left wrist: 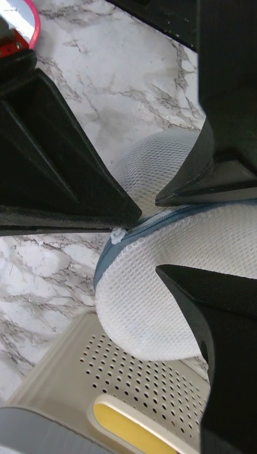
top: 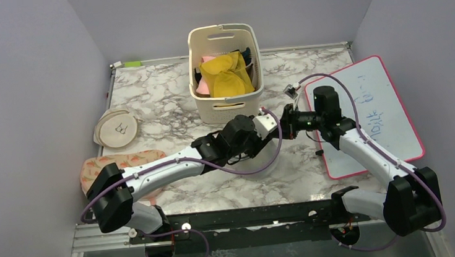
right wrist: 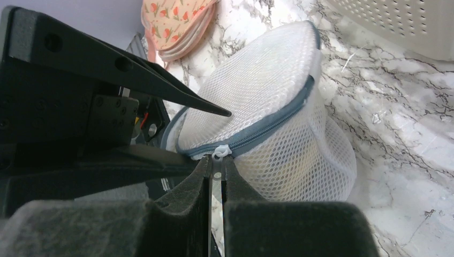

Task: Unzip the laundry bag and remove the bra
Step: Unzip the laundry bag at the center of the board.

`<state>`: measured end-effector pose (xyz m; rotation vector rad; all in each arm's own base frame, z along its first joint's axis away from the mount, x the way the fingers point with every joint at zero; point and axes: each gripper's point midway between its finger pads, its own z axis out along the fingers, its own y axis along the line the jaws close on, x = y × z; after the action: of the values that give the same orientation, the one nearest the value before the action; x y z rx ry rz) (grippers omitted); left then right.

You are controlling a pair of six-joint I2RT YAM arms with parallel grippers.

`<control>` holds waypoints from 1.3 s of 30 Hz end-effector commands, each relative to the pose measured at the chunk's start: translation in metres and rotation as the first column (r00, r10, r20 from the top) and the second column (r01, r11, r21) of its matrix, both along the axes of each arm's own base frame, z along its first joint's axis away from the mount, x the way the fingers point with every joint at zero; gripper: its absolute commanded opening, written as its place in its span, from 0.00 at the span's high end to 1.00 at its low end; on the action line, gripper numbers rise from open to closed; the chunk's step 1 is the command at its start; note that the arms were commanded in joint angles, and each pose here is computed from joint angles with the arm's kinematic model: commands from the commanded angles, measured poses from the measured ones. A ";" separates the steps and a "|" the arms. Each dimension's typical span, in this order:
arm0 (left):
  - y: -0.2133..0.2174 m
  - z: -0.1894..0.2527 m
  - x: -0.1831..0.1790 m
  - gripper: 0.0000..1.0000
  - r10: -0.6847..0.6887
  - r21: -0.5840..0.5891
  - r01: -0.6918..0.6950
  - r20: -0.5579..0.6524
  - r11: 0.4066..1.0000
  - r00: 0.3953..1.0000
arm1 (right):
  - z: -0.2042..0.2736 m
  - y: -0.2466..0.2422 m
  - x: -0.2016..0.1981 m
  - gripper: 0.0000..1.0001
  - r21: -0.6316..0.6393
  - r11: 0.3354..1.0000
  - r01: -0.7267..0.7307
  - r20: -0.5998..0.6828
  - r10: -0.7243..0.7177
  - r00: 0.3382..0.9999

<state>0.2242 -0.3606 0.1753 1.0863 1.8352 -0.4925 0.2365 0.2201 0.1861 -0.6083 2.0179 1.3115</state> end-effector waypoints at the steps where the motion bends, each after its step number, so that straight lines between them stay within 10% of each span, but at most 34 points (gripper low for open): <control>1: 0.000 0.012 0.013 0.66 0.073 -0.004 -0.072 0.041 0.997 0.997 | 0.011 0.002 -0.006 0.99 0.026 0.999 -0.034 0.052 0.033 0.998; 10: 0.010 0.020 0.007 1.00 0.051 -0.011 -0.051 0.064 0.999 0.997 | 0.001 -0.009 0.008 0.99 -0.055 0.995 0.082 0.055 -0.079 0.995; 39: 0.054 0.042 -0.043 1.00 -0.137 -0.115 0.162 0.199 0.980 0.970 | -0.029 -0.011 0.044 0.99 -0.071 0.983 0.170 0.037 -0.168 0.985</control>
<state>0.1916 -0.3028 0.1948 1.1557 1.6277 -0.4832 0.2627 0.2193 0.1654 -0.4656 2.0934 1.2108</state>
